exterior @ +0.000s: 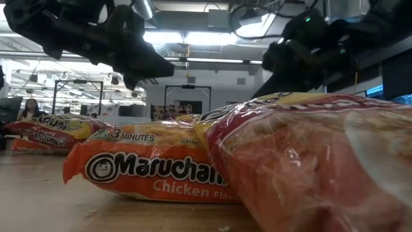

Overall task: Sort Maruchan noodles
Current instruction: Put the top center red noodle pack into the white bin

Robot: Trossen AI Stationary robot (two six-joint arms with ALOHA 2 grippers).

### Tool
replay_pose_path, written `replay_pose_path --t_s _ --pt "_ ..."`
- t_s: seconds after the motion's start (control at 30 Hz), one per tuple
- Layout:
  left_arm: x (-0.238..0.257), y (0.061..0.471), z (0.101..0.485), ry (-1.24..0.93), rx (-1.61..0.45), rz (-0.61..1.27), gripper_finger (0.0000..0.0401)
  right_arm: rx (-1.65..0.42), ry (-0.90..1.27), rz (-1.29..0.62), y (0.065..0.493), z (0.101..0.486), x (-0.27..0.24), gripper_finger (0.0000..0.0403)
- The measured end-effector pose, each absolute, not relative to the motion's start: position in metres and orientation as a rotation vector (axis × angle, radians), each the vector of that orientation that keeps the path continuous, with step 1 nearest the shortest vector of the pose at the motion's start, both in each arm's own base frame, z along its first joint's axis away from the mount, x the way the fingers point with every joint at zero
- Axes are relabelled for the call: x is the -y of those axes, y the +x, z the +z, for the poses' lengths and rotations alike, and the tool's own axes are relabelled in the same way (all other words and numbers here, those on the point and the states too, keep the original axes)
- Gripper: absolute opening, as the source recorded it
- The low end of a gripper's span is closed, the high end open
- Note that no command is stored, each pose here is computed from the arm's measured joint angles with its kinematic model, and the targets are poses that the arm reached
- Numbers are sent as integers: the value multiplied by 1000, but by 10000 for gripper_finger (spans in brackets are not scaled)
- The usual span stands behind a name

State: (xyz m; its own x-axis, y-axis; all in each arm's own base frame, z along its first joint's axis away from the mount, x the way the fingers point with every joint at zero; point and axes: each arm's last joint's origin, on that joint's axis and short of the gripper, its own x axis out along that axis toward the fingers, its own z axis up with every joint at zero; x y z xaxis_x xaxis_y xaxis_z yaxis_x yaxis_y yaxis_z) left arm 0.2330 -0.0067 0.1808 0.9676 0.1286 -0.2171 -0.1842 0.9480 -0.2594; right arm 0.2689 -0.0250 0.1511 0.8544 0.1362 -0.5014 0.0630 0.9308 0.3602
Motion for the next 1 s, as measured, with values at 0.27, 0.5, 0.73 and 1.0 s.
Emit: replay_pose_path --t_s 0.27,0.5,0.73,1.0 --pt "21 239 168 -280 -237 87 78 -613 399 93 291 136 26 289" --pt "34 246 149 -291 -289 45 77 -631 393 68 293 131 27 289" --pt "44 268 134 -279 -358 -18 77 -625 396 81 293 132 26 289" --pt "48 285 128 -258 -386 -53 76 -687 411 222 292 129 3 289"
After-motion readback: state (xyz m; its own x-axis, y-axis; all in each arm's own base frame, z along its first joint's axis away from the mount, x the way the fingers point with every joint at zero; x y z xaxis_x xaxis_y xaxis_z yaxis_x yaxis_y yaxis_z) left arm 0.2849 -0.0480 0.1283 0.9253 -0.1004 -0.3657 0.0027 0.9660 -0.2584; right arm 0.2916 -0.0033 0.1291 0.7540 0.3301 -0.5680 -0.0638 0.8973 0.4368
